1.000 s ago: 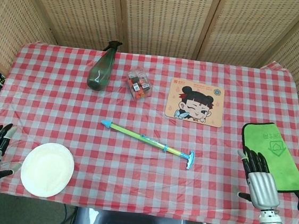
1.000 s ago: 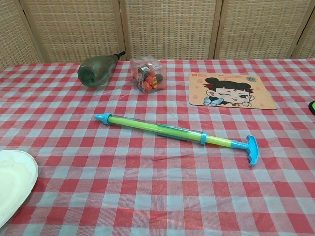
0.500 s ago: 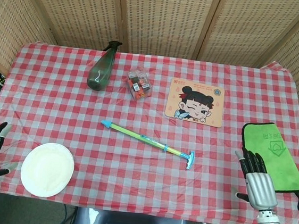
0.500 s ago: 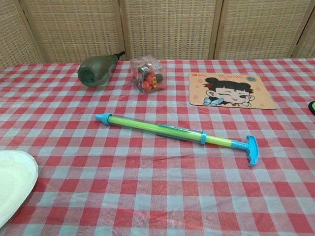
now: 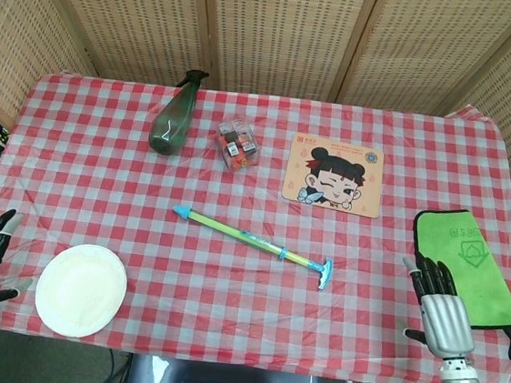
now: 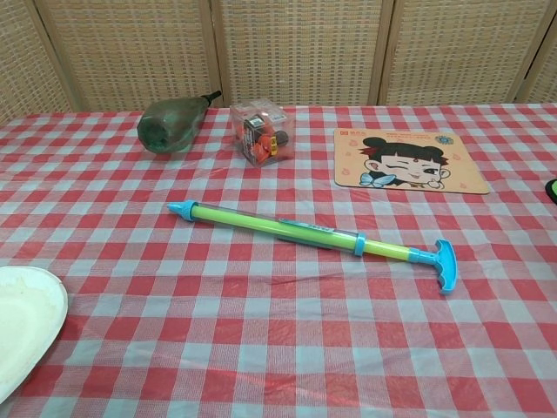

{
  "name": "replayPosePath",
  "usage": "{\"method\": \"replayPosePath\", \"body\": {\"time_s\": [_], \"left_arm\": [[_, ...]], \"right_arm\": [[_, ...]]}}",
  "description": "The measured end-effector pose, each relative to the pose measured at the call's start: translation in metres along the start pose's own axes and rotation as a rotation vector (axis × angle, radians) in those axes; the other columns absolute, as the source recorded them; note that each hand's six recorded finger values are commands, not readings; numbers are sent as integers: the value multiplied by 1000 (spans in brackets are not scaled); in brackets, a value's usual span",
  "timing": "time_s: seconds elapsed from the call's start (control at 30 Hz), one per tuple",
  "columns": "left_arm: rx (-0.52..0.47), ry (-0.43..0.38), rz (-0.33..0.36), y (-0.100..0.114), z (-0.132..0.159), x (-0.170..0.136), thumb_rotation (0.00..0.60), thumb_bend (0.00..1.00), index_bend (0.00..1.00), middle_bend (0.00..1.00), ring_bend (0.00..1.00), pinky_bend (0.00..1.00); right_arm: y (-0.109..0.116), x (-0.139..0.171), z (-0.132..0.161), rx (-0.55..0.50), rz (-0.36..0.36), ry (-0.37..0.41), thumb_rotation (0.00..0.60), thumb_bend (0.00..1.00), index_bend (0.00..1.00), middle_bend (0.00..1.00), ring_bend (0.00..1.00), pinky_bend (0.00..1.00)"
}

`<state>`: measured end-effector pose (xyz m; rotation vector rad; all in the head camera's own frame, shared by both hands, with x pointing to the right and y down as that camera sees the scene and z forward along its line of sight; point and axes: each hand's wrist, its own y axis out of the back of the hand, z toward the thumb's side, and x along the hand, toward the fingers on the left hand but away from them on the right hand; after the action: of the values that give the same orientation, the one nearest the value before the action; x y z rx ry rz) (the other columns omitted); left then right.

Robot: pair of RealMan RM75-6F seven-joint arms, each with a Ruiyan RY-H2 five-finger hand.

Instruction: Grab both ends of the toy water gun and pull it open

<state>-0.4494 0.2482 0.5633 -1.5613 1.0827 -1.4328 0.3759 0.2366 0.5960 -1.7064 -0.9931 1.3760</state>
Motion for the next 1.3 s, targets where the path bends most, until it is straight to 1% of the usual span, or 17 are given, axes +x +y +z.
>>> {"method": "replayPosePath", "body": {"time_s": [0.13,0.2,0.27,0.3,0.37,0.43,0.5,0.53,0.63,0.73,0.83,0.97,1.03,1.13,1.3], "left_arm": [[2,7,-1,0,-2,2,600,0,0,0,0,0],[2,8,-4,0,-2,2,600,0,0,0,0,0],[-1,12,-9,-1,-3,3,600,0,0,0,0,0],[-2,15,-10,-1,-4,3,600,0,0,0,0,0],[-1,23,-12,-1,-5,5,600,0,0,0,0,0],[-1,27,-17,-2,-7,6,600,0,0,0,0,0],[-4,25,-24,-4,-7,7,600,0,0,0,0,0],[-5,25,-27,-4,-7,8,600,0,0,0,0,0],[-6,31,-33,-6,-9,10,600,0,0,0,0,0],[-15,37,-44,-8,-11,13,600,0,0,0,0,0],[-18,45,-53,-10,-14,15,600,0,0,0,0,0],[-27,51,-61,-11,-17,19,600,0,0,0,0,0],[-30,50,-64,-12,-17,19,600,0,0,0,0,0],[-34,49,-71,-13,-17,20,600,0,0,0,0,0],[-40,49,-73,-13,-17,20,600,0,0,0,0,0]], "right_arm": [[-2,-11,2,-14,6,-6,600,132,1,0,0,0],[-1,-19,6,-21,0,-4,600,132,25,17,0,0],[0,-30,13,-22,-11,8,600,132,71,75,11,15],[1,-34,16,-20,-15,13,600,132,101,132,45,46],[0,-45,26,-15,-20,26,600,135,149,268,179,136],[-1,-57,36,-13,-28,32,600,142,198,451,388,261],[-2,-66,44,-13,-33,31,600,148,244,592,548,375],[-3,-73,49,-10,-36,27,600,152,275,676,637,450],[-7,-85,59,4,-35,10,600,165,342,859,821,607],[-13,-95,66,27,-15,-22,600,193,412,964,925,679],[-22,-104,73,53,24,-61,600,223,476,1000,982,712],[-36,-114,88,62,89,-98,600,280,505,1000,1000,723],[-44,-119,100,54,118,-99,600,302,507,1000,1000,723],[-52,-124,115,37,143,-91,600,327,512,1000,1000,723],[-63,-129,128,28,160,-84,600,384,532,1000,1000,723]]}}
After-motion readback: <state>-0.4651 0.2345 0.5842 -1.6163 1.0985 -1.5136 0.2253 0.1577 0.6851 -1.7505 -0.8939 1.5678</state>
